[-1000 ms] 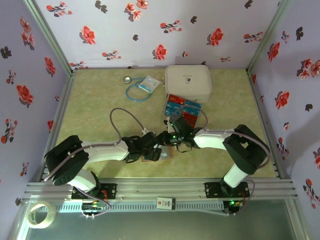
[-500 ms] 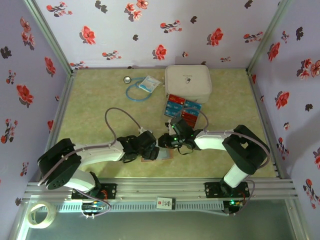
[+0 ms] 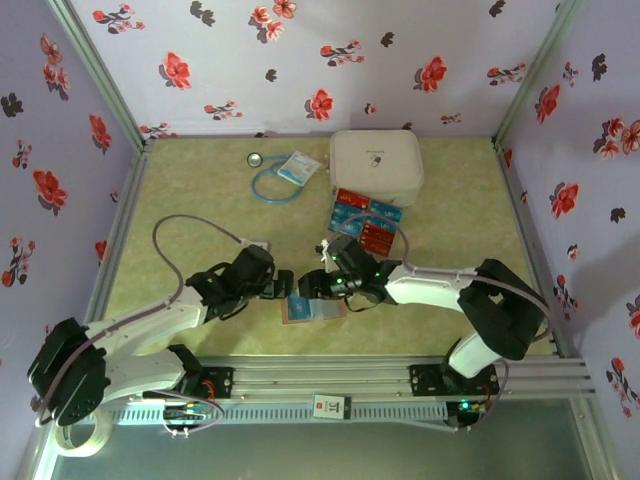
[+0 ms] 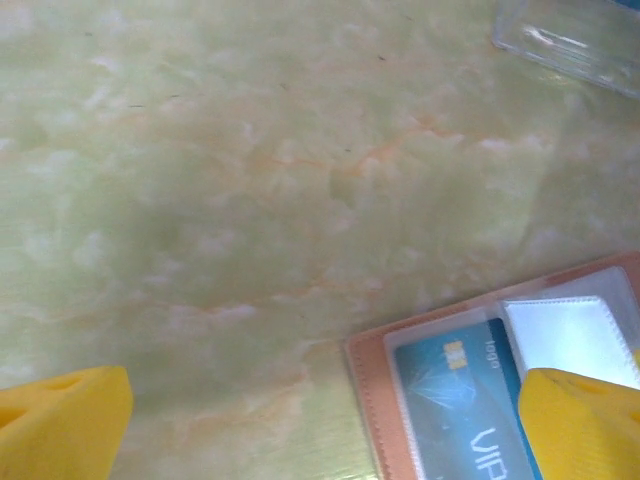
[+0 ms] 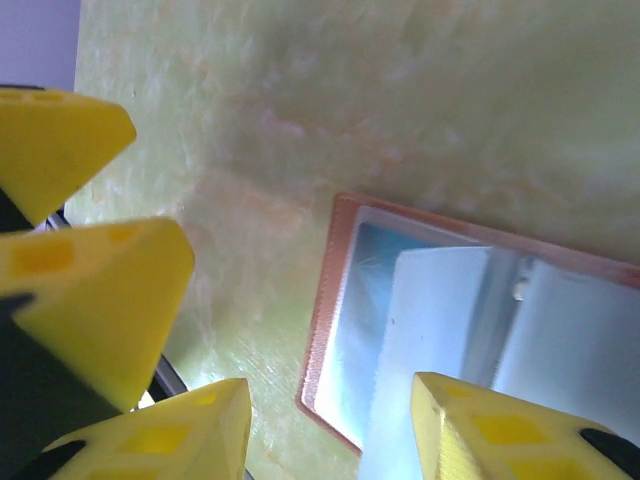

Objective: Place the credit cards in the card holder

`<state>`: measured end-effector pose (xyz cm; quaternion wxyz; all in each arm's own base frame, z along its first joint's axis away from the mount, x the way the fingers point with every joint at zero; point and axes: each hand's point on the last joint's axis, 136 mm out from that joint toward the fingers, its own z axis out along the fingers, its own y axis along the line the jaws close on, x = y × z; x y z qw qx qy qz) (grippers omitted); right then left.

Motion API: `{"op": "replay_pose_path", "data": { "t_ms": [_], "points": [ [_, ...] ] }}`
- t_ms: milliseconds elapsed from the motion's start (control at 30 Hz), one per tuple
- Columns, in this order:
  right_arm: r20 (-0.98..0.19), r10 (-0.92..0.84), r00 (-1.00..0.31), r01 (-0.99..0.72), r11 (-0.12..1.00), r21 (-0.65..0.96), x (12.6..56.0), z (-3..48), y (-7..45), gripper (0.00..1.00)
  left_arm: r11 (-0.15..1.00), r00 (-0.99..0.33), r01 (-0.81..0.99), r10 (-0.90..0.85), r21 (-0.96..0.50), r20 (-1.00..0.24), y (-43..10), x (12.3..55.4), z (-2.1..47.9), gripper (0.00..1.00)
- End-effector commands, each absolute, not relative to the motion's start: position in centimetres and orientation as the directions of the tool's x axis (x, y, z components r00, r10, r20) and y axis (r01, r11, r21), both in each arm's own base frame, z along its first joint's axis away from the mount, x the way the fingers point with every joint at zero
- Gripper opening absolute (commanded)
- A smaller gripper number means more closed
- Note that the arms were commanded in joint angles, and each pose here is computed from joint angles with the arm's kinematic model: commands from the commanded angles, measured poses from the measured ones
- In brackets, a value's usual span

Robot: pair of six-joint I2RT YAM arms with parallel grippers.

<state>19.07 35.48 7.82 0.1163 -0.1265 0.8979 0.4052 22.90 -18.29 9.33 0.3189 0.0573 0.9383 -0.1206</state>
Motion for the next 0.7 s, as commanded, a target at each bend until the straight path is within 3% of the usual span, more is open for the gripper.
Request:
{"op": "replay_pose_path", "data": {
  "t_ms": [0, 400, 667],
  "points": [
    [-0.295, -0.117, -0.948, -0.295, 0.671, 0.68, 19.5, 6.7, 36.6, 0.46, 0.969, -0.805, 0.166, 0.026, -0.184, -0.593, -17.0, 22.3, 8.9, 1.0],
    [-0.291, -0.119, -0.949, -0.292, 0.675, 0.678, 20.0, 5.0, 38.9, 0.43, 0.967, -0.804, 0.157, 0.008, -0.199, -0.595, -16.5, 22.3, 9.0, 1.0],
    [-0.388, -0.092, -0.917, -0.314, 0.764, 0.563, 21.9, 8.7, 33.2, 0.45, 0.965, -0.819, 0.17, 0.026, -0.2, -0.573, -17.1, 22.3, 8.1, 1.0]
  ]
}}
